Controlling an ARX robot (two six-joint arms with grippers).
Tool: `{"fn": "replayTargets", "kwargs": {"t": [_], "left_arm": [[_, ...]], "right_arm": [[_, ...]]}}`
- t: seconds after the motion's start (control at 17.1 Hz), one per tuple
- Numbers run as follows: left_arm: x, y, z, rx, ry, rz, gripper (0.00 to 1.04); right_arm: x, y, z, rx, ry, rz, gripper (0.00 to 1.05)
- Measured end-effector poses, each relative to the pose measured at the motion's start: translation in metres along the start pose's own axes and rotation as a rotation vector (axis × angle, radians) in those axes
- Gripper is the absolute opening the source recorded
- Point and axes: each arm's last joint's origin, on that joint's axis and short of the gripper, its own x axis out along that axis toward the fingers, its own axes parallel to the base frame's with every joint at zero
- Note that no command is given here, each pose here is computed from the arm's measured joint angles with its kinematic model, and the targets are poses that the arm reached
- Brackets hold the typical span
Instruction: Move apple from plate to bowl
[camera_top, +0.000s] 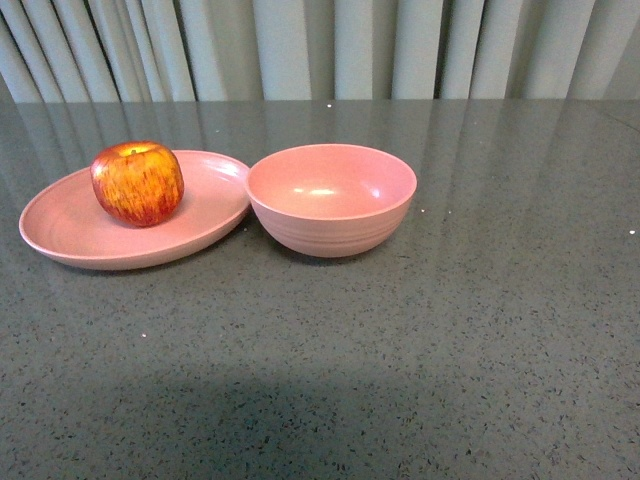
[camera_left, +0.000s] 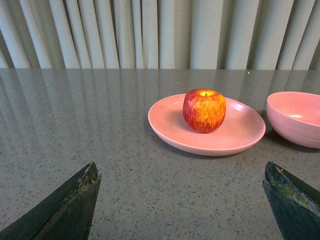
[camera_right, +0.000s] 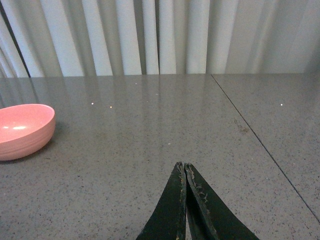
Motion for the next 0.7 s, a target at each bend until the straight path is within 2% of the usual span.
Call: {"fn": "replayTargets", "kwargs": {"t": [0.7], "left_arm": [[0.0, 0.0, 0.0, 0.0, 0.0, -0.001, 0.98]], "right_arm": [[0.0, 0.0, -0.028, -0.001, 0.005, 0.0, 0.02]]}}
